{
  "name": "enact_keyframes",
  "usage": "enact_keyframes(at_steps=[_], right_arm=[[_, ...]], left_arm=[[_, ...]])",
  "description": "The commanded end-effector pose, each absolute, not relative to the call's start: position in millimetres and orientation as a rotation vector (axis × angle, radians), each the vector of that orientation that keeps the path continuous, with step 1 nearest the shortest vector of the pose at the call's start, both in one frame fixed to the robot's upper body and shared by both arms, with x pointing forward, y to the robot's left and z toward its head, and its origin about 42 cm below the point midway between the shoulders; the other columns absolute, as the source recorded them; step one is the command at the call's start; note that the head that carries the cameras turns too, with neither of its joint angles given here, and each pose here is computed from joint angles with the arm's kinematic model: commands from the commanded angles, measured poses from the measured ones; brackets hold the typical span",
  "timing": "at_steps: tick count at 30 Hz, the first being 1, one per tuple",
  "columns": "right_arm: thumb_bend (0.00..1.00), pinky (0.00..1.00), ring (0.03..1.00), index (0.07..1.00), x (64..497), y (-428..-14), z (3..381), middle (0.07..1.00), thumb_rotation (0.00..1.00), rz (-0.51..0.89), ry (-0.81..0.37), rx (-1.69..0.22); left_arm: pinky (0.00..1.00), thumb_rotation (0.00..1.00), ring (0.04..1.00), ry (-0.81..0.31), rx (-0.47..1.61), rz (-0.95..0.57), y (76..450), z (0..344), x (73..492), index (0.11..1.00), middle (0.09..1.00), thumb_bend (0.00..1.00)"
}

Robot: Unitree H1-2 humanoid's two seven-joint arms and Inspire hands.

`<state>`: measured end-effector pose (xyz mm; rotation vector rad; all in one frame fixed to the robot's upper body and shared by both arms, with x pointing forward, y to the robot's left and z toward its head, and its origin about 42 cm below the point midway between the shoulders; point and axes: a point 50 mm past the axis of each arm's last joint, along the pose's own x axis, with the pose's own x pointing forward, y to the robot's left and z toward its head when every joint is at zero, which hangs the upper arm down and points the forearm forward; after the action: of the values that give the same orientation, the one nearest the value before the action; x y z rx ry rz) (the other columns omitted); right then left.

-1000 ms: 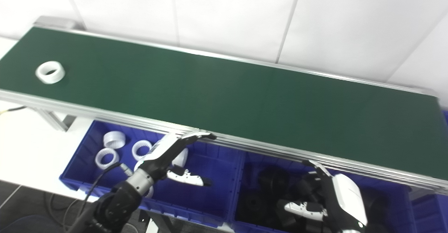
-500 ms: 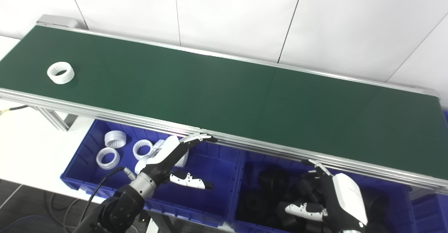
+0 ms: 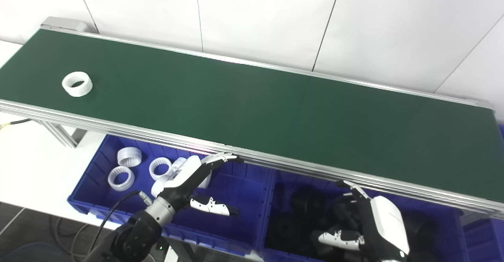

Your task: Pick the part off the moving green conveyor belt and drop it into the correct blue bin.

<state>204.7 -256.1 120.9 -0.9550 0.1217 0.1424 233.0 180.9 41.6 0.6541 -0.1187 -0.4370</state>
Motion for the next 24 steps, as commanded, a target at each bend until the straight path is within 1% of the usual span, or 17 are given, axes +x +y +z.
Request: enact_keyframes(at_steps=[1,4,12,18,22,24], right_arm=[[0.84,0.57,0.636,0.800,206,-255,128,0.670,0.18,0.122,0.069,-0.964],[0.83,0.57,0.638,0.803,206,-255,127,0.676,0.19,0.124,0.076,-0.963],[0.83,0.55,0.636,0.806,208,-256,122,0.675,0.17,0.126,0.077,-0.960],[0.82,0.56,0.646,0.810,208,-258,119,0.677,0.18,0.129,0.084,-0.955],[0.81,0.58,0.657,0.819,208,-258,117,0.684,0.20,0.131,0.098,-0.962],[0.81,0.58,0.657,0.819,208,-258,117,0.684,0.19,0.130,0.096,-0.954]], left_arm=[[0.93,0.46,0.919,-0.194,0.635,-0.414,182,53,240,0.823,0.878,0.81],[0.93,0.45,0.920,-0.190,0.633,-0.414,181,52,241,0.822,0.877,0.81],[0.91,0.45,0.914,-0.186,0.642,-0.417,180,48,243,0.823,0.877,0.81],[0.95,0.46,0.922,-0.180,0.639,-0.418,179,46,243,0.829,0.880,0.82],[0.94,0.47,0.917,-0.185,0.651,-0.419,179,45,244,0.827,0.878,0.82],[0.94,0.47,0.916,-0.188,0.652,-0.419,178,44,245,0.827,0.877,0.82]])
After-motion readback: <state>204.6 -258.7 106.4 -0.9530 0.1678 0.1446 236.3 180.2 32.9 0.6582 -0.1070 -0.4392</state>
